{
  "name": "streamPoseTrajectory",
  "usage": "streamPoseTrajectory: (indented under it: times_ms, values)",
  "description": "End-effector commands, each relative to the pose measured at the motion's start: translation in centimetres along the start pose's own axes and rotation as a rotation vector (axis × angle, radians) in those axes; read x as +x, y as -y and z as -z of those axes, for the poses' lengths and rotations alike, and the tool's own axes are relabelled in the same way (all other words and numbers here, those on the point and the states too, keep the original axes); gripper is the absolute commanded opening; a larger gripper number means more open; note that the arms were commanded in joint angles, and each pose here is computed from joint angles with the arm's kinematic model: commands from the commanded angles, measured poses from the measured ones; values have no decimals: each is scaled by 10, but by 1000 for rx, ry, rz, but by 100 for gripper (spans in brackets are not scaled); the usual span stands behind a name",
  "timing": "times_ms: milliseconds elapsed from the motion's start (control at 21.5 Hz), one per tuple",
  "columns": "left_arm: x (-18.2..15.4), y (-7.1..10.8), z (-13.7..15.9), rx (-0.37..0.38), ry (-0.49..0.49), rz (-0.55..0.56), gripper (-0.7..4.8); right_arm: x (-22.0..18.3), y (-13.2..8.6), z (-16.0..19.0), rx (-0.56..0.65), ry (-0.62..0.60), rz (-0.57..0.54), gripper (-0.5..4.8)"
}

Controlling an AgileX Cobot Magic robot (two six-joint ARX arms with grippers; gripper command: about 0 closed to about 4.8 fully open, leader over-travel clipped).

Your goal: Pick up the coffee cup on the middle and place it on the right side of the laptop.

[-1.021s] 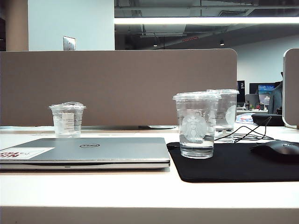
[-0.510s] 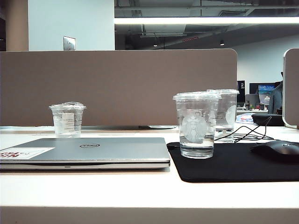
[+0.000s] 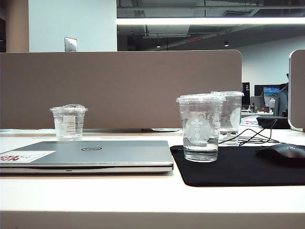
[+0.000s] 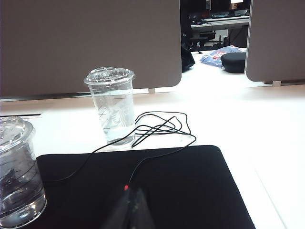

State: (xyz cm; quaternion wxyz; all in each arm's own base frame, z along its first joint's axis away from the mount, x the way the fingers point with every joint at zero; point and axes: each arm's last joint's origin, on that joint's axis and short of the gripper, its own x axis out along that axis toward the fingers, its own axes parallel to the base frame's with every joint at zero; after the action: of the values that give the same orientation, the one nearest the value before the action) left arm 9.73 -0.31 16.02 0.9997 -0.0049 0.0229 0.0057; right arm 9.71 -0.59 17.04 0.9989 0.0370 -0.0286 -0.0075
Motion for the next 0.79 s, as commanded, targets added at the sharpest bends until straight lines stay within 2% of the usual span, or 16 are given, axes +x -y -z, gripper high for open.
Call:
streamPoseTrajectory:
  times_ms: [46, 789]
  values:
    - [0, 0, -1, 4, 7, 1, -5, 0, 0, -1, -6, 23, -5, -9]
    - [0, 0, -1, 4, 7, 0, -5, 0, 0, -1, -27, 24, -5, -9]
